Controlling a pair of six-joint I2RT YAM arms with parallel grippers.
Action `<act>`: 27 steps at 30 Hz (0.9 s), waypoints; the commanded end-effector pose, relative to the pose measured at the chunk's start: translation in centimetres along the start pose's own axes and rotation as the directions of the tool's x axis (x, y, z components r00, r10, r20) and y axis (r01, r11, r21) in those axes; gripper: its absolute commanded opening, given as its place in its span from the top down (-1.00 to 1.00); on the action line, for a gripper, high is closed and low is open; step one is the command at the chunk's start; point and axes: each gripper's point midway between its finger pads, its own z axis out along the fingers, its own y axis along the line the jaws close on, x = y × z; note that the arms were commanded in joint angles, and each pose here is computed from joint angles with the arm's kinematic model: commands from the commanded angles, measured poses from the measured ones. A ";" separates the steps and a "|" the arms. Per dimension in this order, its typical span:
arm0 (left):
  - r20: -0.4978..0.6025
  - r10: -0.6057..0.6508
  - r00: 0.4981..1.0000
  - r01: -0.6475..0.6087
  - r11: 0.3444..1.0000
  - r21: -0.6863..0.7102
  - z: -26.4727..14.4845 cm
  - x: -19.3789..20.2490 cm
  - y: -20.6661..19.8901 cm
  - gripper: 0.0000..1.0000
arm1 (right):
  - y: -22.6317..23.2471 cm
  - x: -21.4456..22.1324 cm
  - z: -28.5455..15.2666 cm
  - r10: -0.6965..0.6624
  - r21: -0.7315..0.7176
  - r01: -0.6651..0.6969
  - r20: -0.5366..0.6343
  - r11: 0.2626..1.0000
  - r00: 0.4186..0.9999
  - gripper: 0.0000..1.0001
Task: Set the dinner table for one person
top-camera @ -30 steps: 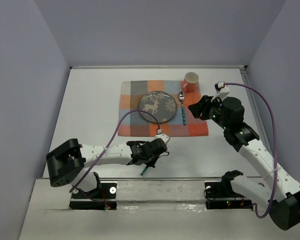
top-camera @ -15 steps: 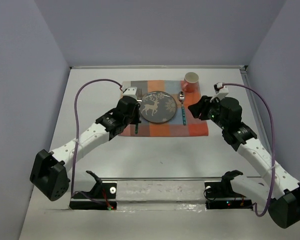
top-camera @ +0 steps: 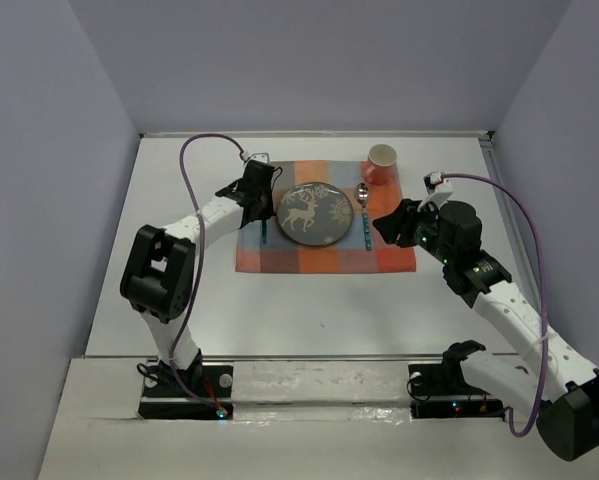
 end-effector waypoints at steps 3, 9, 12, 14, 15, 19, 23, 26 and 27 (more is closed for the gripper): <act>0.011 0.018 1.000 -0.018 1.000 -0.019 1.4 -1.6 0.3 1.00 | 1.1 -1.3 -0.1 -0.002 -0.055 0.005 0.054 0.998 0.999 0.02; -0.015 0.015 1.000 -0.016 0.999 -0.033 3.3 -0.9 0.8 1.00 | 1.5 -0.9 0.1 0.003 -0.079 0.000 0.033 0.997 0.999 0.02; -0.024 0.020 1.000 -0.021 0.999 -0.043 4.2 -0.8 0.9 1.00 | 1.5 -0.7 0.2 0.004 -0.080 -0.001 0.028 0.997 1.000 0.02; -0.042 0.025 0.999 -0.027 0.998 -0.055 4.8 -0.2 1.3 1.00 | 1.5 -0.7 0.2 0.004 -0.082 -0.001 0.027 0.997 1.000 0.02; -0.047 0.026 0.999 -0.029 0.998 -0.058 5.0 0.0 1.4 1.00 | 1.4 -0.6 0.2 0.003 -0.079 -0.001 0.025 0.997 1.000 0.02; -0.041 0.013 0.999 -0.016 0.997 -0.077 5.5 0.2 2.0 1.00 | 1.3 -0.4 0.3 0.002 -0.077 0.000 0.021 0.997 1.000 0.02; -0.057 0.004 0.998 -0.008 0.998 -0.062 5.9 0.9 1.7 0.98 | 1.2 -0.5 0.3 0.001 -0.073 0.001 0.023 0.997 1.000 0.02; -0.052 -0.013 0.999 0.009 0.997 -0.081 5.8 1.1 2.1 0.42 | 1.1 -0.5 0.2 -0.002 -0.066 0.004 0.027 0.998 1.000 0.02; -0.051 -0.015 0.999 0.011 0.997 -0.080 5.7 1.0 2.1 0.29 | 1.1 -0.4 0.3 -0.002 -0.065 0.004 0.026 0.998 1.000 0.02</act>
